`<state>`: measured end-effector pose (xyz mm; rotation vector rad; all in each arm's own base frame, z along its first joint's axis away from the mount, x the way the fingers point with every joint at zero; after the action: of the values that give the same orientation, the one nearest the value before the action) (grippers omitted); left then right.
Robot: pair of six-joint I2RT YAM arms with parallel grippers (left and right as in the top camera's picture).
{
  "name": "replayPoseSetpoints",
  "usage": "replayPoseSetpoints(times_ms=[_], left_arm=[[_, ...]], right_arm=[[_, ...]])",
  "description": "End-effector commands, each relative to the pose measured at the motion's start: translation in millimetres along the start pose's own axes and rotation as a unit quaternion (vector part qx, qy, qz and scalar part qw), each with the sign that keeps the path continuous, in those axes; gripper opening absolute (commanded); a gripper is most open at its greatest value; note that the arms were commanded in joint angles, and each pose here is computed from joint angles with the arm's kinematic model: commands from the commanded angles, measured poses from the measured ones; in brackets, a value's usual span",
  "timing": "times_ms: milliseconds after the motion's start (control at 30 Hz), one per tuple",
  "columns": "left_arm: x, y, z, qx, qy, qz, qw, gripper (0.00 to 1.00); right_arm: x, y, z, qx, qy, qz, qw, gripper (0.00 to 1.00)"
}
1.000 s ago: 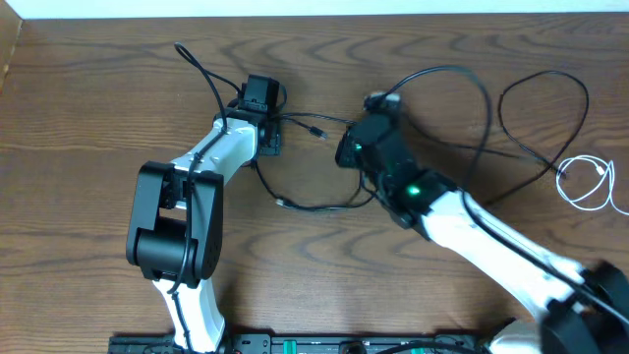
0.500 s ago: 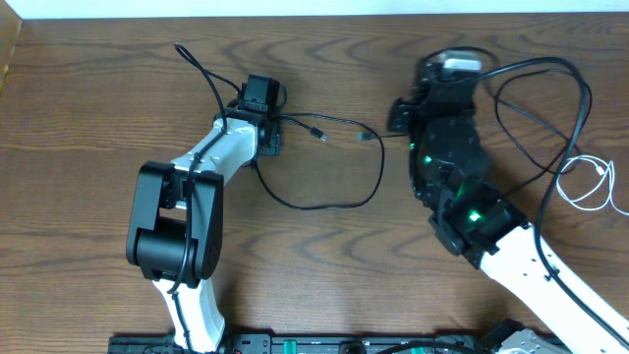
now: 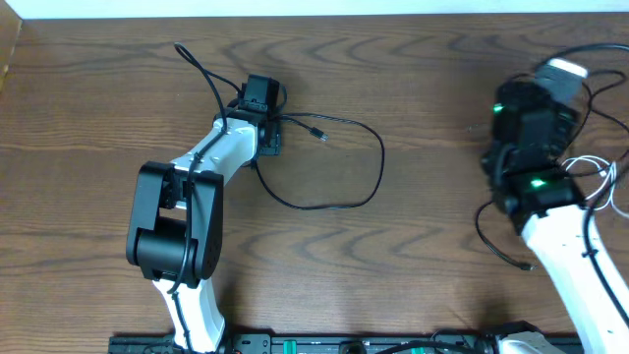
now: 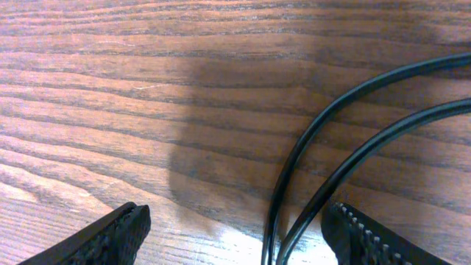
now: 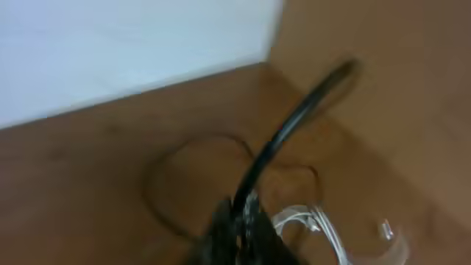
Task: Untangle cables
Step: 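Pull the black cable to the right with the right gripper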
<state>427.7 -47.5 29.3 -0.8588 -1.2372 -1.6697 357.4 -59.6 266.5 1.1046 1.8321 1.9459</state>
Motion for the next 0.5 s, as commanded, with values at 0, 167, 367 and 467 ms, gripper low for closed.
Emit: replayPoseSetpoints(times_ms=[0,167,367,467], left_arm=[[1,-2,2,0.006,0.002,0.001,1.0,0.81],[1,-2,2,0.006,0.001,0.001,1.0,0.81],[1,-2,2,0.006,0.001,0.001,1.0,0.81],[1,-2,2,0.006,0.001,0.001,1.0,0.81]], right_arm=[[-21,-13,-20,-0.123,-0.008,0.046,0.991,0.01],[-50,-42,-32,-0.206,0.032,0.147,0.967,0.01],[-73,-70,-34,-0.223,0.054,0.214,0.949,0.01],[-76,-84,-22,-0.224,0.082,0.248,0.939,0.25]])
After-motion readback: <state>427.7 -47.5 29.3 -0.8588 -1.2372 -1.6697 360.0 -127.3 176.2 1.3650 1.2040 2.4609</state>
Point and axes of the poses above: each gripper's point midway between its finger pads, its own x axis back along the fingers, its own z axis along the line the jaws close on, y = z × x, the point moved 2 cm from there along x, back along the fingers, and after that the axes turned 4 degrees about -x, right-handed, at the moved point
